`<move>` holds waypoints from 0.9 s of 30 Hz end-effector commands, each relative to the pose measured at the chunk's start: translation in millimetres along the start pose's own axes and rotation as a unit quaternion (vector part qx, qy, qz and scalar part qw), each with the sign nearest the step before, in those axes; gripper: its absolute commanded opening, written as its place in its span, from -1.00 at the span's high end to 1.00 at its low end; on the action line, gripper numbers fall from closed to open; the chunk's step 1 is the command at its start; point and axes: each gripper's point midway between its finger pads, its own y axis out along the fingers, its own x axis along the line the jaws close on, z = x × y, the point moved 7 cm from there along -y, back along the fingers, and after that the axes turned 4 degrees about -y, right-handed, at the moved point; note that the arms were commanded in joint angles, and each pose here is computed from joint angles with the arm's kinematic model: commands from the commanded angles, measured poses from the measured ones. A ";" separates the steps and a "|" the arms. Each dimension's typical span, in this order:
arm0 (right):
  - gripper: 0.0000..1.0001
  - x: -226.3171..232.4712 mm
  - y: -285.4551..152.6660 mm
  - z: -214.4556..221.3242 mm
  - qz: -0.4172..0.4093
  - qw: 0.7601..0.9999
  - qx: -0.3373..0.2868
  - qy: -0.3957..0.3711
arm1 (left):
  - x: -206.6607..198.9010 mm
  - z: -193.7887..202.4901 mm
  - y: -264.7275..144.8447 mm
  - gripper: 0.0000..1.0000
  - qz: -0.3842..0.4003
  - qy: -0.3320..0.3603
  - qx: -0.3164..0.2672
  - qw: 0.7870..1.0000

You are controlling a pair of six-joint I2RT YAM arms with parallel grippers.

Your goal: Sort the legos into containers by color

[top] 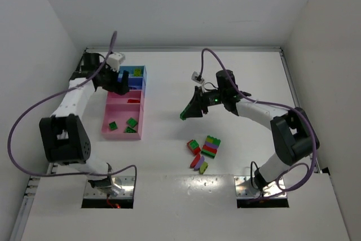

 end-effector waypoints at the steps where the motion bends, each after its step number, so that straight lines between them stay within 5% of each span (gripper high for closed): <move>1: 1.00 -3.8 17.8 -32.1 -0.013 0.997 -0.011 -0.070 | -18.9 -53.3 -70.2 -0.78 0.038 -0.015 -0.171 0.985; 7: 1.00 -11.4 77.6 -68.2 0.025 0.996 0.017 -0.089 | -24.1 -74.6 -149.9 -1.00 -0.011 -0.100 -0.272 0.957; 15: 1.00 -22.2 178.2 -92.7 0.105 0.977 0.119 -0.145 | -13.8 -37.9 -188.6 -1.00 -0.082 -0.185 -0.267 0.942; 27: 0.95 -34.0 233.9 -60.4 0.118 0.958 0.190 -0.179 | 2.8 -15.5 -203.0 -1.00 -0.111 -0.229 -0.272 0.928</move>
